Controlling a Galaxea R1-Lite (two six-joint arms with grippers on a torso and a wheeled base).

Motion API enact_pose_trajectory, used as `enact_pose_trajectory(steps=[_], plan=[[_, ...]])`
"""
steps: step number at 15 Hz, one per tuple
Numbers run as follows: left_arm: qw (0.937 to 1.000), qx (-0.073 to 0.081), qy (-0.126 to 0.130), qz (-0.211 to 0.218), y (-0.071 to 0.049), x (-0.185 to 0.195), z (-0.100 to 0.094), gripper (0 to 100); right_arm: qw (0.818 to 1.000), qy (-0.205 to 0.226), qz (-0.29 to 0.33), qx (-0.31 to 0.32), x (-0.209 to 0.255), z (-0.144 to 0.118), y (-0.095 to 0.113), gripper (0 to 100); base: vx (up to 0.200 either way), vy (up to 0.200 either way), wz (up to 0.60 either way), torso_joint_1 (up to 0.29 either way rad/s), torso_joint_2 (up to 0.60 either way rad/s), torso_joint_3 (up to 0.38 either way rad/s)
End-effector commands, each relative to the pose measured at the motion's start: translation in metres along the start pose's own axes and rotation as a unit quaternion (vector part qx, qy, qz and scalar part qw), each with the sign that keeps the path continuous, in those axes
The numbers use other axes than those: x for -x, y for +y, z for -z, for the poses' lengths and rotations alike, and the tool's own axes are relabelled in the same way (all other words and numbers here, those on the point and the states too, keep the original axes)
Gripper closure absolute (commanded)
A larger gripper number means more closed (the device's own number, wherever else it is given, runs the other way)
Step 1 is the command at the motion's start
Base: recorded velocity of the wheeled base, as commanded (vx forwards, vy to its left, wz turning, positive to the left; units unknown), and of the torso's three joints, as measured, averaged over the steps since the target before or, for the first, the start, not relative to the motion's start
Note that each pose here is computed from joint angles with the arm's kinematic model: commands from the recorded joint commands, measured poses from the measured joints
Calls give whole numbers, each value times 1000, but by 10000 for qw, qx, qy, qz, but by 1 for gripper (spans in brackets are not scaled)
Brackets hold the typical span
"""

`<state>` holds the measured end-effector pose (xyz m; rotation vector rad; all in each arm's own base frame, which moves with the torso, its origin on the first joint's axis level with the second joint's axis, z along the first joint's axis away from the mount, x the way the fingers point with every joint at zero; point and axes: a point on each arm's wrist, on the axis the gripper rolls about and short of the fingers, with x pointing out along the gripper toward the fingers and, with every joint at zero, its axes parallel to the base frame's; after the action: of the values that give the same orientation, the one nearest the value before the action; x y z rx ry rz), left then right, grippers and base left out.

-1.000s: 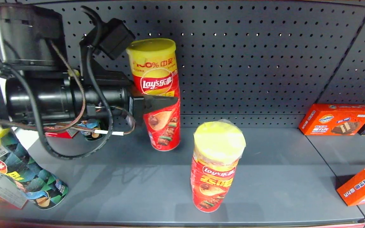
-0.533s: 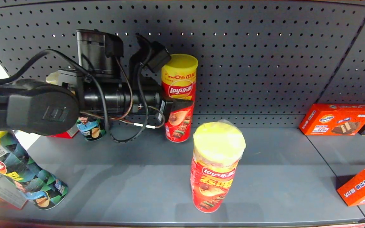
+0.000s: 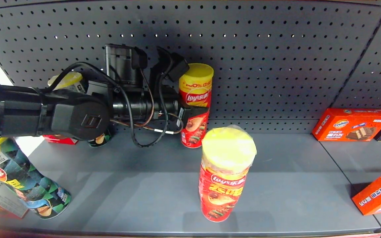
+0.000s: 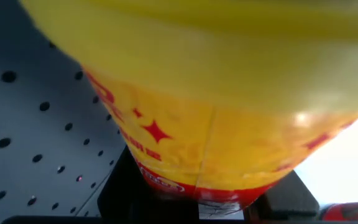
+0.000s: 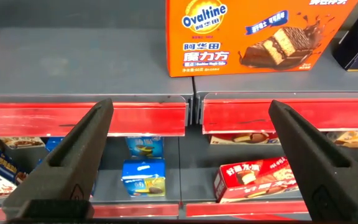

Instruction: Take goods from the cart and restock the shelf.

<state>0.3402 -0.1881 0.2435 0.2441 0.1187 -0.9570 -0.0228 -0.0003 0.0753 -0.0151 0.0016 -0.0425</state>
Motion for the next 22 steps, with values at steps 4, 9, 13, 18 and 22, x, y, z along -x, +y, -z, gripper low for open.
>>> enact_pose_trajectory(steps=[4,9,13,18,22], plan=[[9998,131,-40,139,-8,-16,7,100,10000,1,2,1,0,0,0,0,0,0,0,0,0,0],[9996,183,73,182,-11,-17,14,100,10000,1,2,1,0,0,0,0,0,0,0,0,0,0],[9995,223,140,198,-15,-16,27,100,10000,1,2,1,0,0,0,0,0,0,0,0,0,0],[9997,191,72,151,-17,-15,41,100,10000,1,2,1,0,0,0,0,0,0,0,0,0,0],[9999,96,-111,51,-18,-13,38,0,10000,1,2,1,0,0,0,0,0,0,0,0,0,0]])
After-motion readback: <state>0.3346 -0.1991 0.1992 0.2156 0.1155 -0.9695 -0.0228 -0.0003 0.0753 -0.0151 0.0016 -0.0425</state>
